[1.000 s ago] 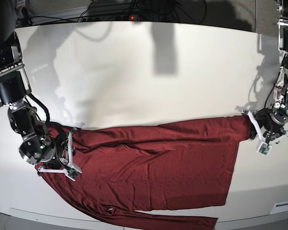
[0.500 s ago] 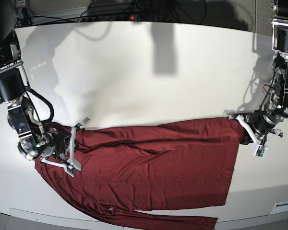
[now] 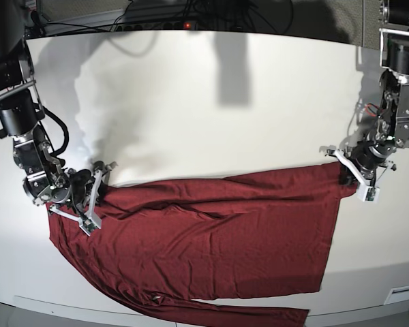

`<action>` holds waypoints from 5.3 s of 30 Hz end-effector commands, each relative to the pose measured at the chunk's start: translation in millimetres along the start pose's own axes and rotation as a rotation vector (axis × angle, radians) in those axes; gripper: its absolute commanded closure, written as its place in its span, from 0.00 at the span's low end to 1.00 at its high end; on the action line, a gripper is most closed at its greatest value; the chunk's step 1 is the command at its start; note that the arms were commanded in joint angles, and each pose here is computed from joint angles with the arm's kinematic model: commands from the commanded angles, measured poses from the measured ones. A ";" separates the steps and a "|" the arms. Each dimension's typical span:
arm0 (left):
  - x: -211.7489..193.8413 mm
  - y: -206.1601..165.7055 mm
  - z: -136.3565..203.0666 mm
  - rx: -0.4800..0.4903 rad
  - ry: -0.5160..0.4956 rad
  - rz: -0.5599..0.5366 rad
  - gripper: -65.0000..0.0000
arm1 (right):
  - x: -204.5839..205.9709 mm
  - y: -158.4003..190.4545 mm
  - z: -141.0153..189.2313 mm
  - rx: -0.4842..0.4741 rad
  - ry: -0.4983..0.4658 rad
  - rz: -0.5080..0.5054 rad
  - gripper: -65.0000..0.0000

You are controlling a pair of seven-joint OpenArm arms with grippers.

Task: Fold the T-shirt properly
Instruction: 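Pull the held shirt edge further toward the robot with both grippers, then release the shirt with the left gripper and move it to the hem corner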

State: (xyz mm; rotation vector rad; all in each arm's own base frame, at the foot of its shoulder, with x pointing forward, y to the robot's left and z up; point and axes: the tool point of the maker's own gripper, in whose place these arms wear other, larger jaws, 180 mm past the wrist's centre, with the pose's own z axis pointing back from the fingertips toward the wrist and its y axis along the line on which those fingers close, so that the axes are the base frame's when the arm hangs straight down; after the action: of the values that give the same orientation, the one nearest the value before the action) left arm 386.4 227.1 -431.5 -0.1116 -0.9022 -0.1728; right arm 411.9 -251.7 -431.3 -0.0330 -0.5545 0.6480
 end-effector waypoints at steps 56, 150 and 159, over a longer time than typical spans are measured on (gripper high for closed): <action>-151.1 -6.8 179.1 -0.027 0.192 -0.105 1.00 | -223.0 191.2 130.2 0.201 0.226 0.146 1.00; 61.6 48.2 35.3 -0.095 -0.160 0.109 0.61 | -80.1 106.5 166.1 -0.107 -0.112 0.015 0.62; 59.2 37.9 -19.9 -0.094 -0.063 0.043 0.61 | -80.2 115.6 162.4 -0.094 -0.119 -0.024 0.62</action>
State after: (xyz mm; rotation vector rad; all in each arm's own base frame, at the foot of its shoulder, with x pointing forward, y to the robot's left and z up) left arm 428.4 253.1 -421.0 -0.2191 -0.8842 -0.1689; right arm 206.3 -227.3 -363.2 -0.0648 -0.6652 0.5922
